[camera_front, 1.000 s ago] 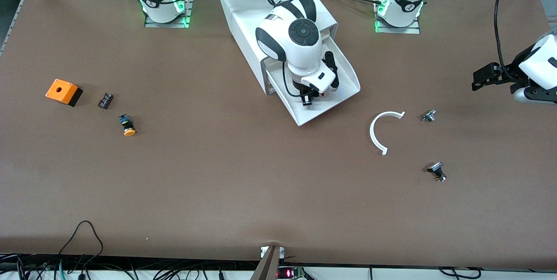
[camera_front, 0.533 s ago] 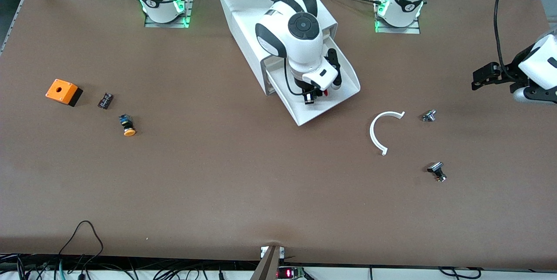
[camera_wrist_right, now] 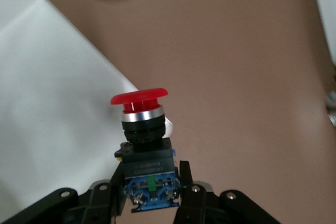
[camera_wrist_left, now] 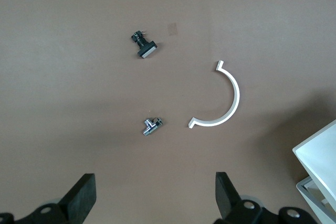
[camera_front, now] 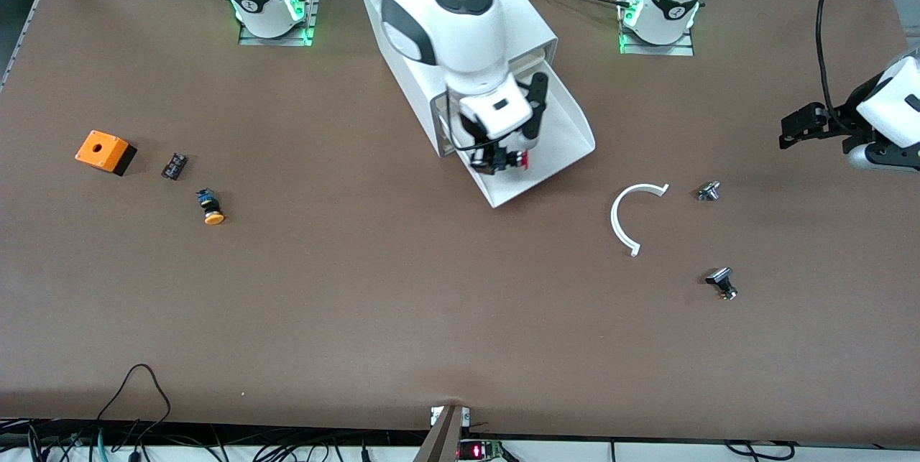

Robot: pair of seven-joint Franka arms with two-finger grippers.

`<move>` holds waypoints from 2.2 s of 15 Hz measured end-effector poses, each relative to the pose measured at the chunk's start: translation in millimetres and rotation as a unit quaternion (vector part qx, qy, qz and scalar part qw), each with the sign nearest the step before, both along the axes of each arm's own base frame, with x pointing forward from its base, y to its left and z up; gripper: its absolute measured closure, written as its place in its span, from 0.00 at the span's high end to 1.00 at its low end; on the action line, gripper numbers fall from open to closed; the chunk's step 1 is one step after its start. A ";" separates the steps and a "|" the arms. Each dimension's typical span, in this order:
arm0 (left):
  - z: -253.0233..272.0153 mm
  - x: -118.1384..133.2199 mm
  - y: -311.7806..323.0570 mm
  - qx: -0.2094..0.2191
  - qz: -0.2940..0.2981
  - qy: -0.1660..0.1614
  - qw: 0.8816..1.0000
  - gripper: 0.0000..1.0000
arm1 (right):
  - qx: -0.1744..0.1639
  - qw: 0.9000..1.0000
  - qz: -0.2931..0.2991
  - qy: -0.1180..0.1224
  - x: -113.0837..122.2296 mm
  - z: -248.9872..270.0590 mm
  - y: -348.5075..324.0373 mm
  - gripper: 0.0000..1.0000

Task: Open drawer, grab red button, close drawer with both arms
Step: 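Carry the red button with the right gripper beside the yellow button, then push the drawer shut with the left gripper while the right gripper releases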

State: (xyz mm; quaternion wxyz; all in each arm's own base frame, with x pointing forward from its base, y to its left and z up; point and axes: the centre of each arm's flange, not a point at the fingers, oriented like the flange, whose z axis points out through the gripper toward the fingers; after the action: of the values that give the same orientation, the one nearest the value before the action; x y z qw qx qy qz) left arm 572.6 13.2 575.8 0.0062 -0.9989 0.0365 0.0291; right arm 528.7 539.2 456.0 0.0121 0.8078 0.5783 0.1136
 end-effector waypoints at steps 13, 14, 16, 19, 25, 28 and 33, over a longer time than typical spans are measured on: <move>-119.8 38.0 6.8 0.000 0.046 0.066 0.997 0.99 | -0.063 0.911 -0.399 0.085 104.0 -105.9 -294.7 0.42; -127.9 39.8 -0.4 0.002 0.075 0.072 0.995 0.99 | -0.063 0.903 -0.416 0.090 106.4 -120.0 -321.8 0.42; -146.1 46.0 -30.8 -0.003 0.136 0.076 0.988 0.98 | -0.056 0.892 -0.439 0.091 102.8 -151.1 -362.4 0.42; -180.2 56.2 -86.5 -0.003 0.199 0.069 0.978 0.99 | -0.034 0.886 -0.455 0.078 71.4 -209.4 -400.0 0.42; -268.9 41.9 -176.9 -0.036 0.289 0.012 0.957 0.99 | -0.025 0.869 -0.488 0.082 11.3 -274.2 -459.2 0.42; -300.5 16.8 -219.1 -0.047 0.320 0.002 0.946 0.98 | -0.024 0.855 -0.511 0.087 10.2 -271.5 -482.9 0.46; -323.4 -35.5 -288.8 -0.050 0.306 0.015 0.951 0.99 | -0.024 0.827 -0.553 0.099 15.7 -245.0 -477.1 0.85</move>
State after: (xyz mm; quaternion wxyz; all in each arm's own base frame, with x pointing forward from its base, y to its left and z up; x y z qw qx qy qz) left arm 537.1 -275.6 252.4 -0.0532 -0.9607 -0.2692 0.0427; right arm 544.5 62.1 211.1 0.0351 0.9988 0.0350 -0.0065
